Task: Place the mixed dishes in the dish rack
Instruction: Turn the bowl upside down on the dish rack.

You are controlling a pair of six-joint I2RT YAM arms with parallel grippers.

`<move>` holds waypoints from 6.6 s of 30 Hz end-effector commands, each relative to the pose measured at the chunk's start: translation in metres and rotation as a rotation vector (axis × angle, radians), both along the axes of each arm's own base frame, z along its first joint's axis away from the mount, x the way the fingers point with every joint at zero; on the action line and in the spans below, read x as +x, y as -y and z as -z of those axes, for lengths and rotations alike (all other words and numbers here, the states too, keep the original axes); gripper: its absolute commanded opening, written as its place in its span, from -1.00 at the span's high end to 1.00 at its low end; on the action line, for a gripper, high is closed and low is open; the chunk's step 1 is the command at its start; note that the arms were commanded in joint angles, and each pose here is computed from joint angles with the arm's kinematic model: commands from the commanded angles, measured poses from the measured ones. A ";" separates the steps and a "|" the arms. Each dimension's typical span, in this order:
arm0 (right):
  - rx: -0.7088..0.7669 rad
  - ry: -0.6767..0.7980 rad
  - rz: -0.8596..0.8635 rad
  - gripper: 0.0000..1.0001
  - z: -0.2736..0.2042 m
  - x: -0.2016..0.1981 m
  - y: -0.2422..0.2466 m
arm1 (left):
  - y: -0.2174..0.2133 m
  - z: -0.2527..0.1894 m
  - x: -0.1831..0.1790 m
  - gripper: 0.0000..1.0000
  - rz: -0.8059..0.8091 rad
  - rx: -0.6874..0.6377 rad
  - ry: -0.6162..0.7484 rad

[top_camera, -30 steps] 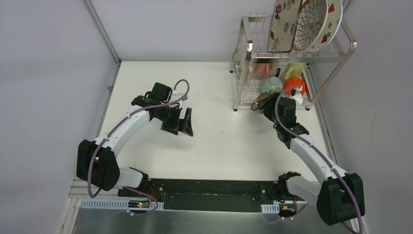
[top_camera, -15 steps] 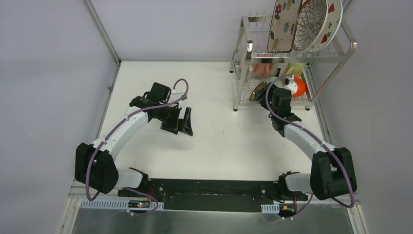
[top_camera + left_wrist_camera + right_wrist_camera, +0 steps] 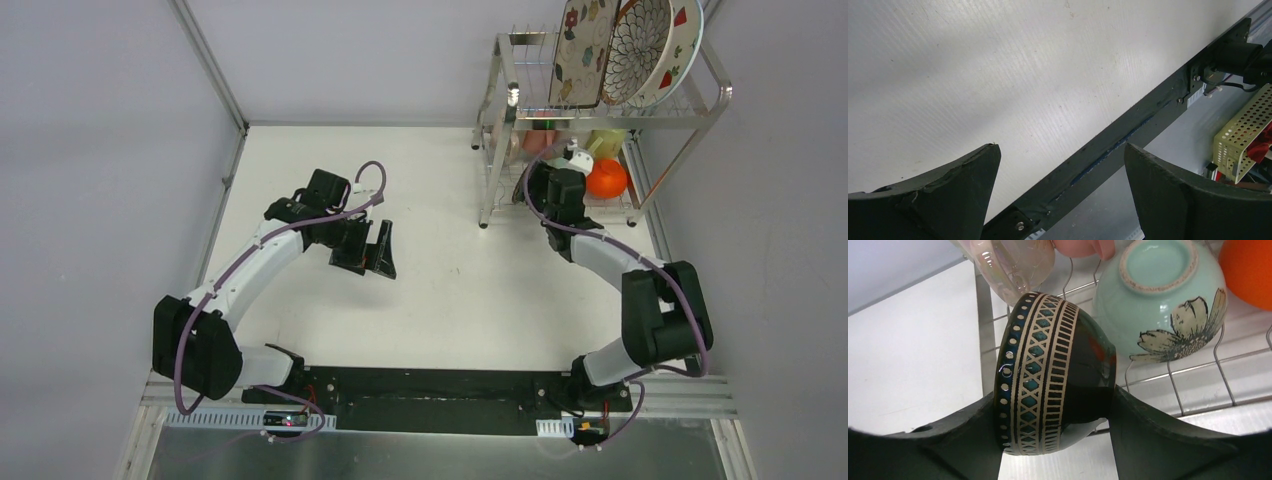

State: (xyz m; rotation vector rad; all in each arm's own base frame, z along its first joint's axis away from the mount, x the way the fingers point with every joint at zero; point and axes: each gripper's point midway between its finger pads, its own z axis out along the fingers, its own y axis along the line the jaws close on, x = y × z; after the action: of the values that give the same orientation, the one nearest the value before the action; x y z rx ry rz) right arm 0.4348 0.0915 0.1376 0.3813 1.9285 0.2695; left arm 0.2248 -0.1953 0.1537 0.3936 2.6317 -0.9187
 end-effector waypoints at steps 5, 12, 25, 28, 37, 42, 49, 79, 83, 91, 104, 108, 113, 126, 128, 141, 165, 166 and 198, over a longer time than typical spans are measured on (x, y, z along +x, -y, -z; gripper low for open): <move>-0.136 0.200 -0.005 0.34 -0.053 0.038 0.007 | -0.002 -0.013 -0.001 -0.98 0.018 -0.027 0.063; -0.260 0.155 -0.030 0.35 -0.037 0.043 0.009 | -0.004 -0.015 -0.001 -0.98 0.011 -0.018 0.081; -0.542 0.104 -0.056 0.36 -0.024 0.048 0.010 | -0.005 -0.015 -0.001 -0.98 0.008 -0.013 0.086; -0.587 0.079 -0.060 0.36 -0.020 0.051 0.008 | -0.005 -0.015 -0.001 -0.98 0.008 -0.014 0.085; -0.606 0.001 -0.061 -0.13 -0.013 0.048 -0.005 | -0.004 -0.017 -0.003 -0.98 0.017 -0.028 0.085; -0.572 -0.016 -0.068 -0.41 -0.014 0.046 -0.011 | -0.003 -0.018 -0.003 -0.98 0.018 -0.031 0.086; -0.472 -0.013 -0.093 -0.49 -0.035 0.041 -0.023 | -0.003 -0.018 -0.004 -0.98 0.016 -0.031 0.084; -0.252 0.002 -0.008 0.04 -0.042 0.004 0.023 | -0.007 -0.016 -0.001 -0.98 -0.004 -0.008 0.092; -0.210 0.008 0.022 0.29 -0.037 0.005 0.034 | -0.014 -0.016 0.002 -0.98 -0.035 0.030 0.113; -0.034 0.042 0.036 0.48 -0.028 0.005 0.038 | -0.031 -0.012 0.011 -0.98 -0.107 0.126 0.129; 0.185 0.029 0.036 1.00 -0.012 0.043 0.053 | -0.030 -0.022 0.007 -0.98 -0.109 0.095 0.161; 0.219 0.060 0.010 1.00 -0.013 0.057 0.048 | -0.029 -0.023 0.007 -0.98 -0.107 0.091 0.163; 0.253 0.057 0.007 1.00 -0.002 0.069 0.046 | -0.030 -0.026 0.007 -0.97 -0.109 0.087 0.178; 0.407 0.126 -0.239 1.00 -0.025 0.062 -0.003 | -0.030 -0.027 0.007 -0.95 -0.109 0.086 0.184; 0.413 0.121 -0.259 1.00 -0.024 0.059 -0.010 | -0.030 -0.026 0.007 -0.95 -0.109 0.087 0.181; 0.420 0.051 -0.293 1.00 0.003 0.047 -0.033 | -0.030 -0.025 0.008 -0.95 -0.111 0.091 0.179; 0.580 0.185 -0.329 0.98 -0.034 0.039 -0.062 | -0.030 -0.025 0.007 -0.95 -0.111 0.091 0.181; 0.591 0.194 -0.328 0.98 -0.035 0.038 -0.066 | -0.030 -0.025 0.007 -0.96 -0.111 0.091 0.181; 0.344 0.092 -0.088 1.00 0.021 0.024 -0.062 | -0.032 -0.025 0.008 -0.95 -0.116 0.097 0.187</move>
State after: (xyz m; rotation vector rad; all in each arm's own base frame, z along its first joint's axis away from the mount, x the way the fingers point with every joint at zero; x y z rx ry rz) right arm 0.4530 0.1739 0.1108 0.4914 1.8098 0.7955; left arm 0.2273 -0.1654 0.1695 0.3302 2.5592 -0.6862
